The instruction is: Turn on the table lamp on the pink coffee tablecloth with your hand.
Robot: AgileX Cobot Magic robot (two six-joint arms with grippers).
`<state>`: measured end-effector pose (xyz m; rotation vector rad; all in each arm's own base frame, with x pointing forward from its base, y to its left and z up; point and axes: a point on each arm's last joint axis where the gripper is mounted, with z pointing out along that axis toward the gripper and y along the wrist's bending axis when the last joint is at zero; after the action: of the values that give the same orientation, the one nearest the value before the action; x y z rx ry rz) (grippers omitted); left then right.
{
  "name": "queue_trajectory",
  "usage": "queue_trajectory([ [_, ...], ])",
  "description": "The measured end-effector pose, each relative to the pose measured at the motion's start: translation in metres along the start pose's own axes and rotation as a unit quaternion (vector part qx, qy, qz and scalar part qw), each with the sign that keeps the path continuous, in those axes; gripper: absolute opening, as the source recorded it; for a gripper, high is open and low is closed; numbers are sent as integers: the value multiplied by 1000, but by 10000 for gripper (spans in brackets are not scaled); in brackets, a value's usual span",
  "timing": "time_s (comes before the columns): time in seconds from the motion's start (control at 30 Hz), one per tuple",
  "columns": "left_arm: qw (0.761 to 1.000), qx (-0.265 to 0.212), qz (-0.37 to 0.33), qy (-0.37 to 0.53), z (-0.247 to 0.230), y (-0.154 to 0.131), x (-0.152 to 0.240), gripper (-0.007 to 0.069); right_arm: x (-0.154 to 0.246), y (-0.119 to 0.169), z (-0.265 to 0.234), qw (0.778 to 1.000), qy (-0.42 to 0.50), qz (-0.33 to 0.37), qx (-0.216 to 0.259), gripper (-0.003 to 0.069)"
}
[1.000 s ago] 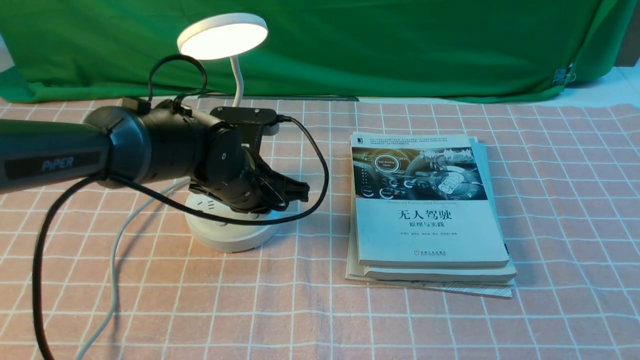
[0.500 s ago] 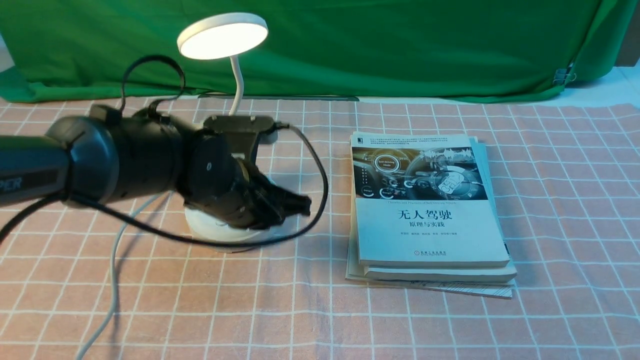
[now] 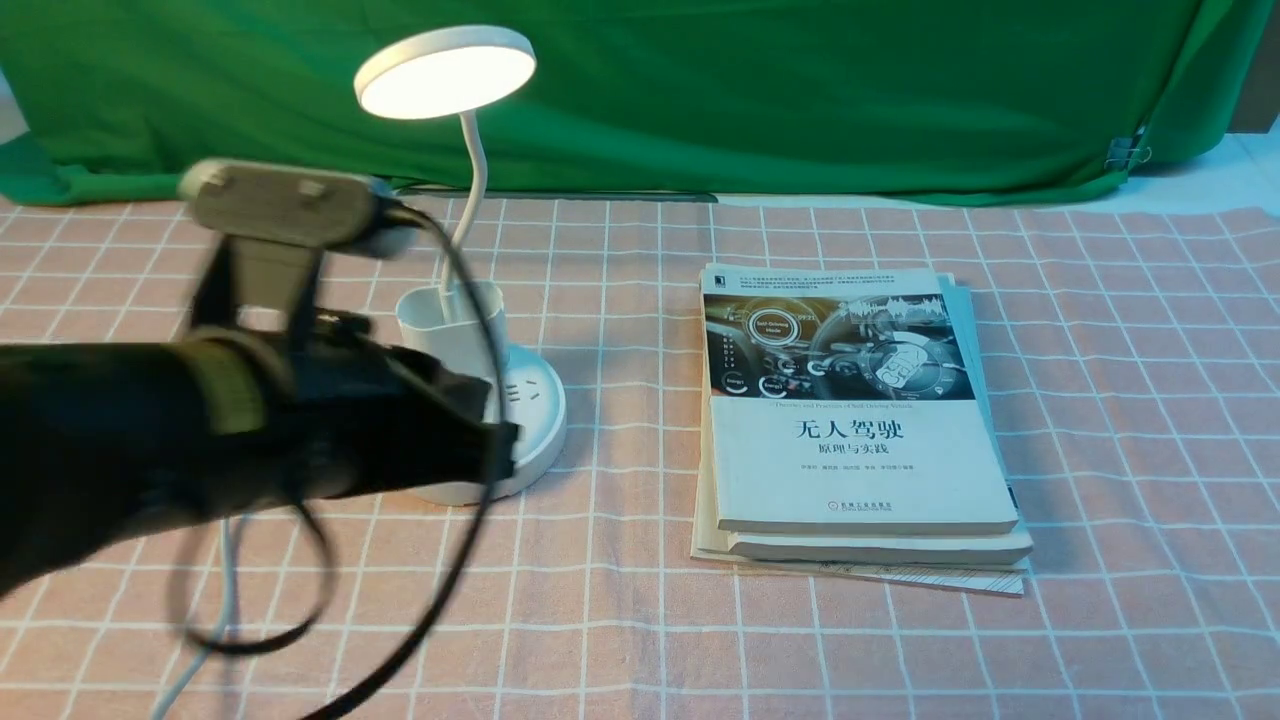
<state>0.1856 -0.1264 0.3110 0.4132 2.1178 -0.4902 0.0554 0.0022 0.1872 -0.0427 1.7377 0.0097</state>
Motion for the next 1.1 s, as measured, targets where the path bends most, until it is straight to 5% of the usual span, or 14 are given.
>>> queue_trajectory([
  [0.3, 984, 16, 56, -166, -107, 8, 33, 0, 0, 0, 0, 1000, 0, 0, 0, 241],
  [0.67, 961, 39, 47, -269, -128, 13, 62, 0, 0, 0, 0, 1000, 0, 0, 0, 241],
  [1.1, 957, 12, 116, -264, -127, 14, 63, 0, 0, 0, 0, 1000, 0, 0, 0, 241],
])
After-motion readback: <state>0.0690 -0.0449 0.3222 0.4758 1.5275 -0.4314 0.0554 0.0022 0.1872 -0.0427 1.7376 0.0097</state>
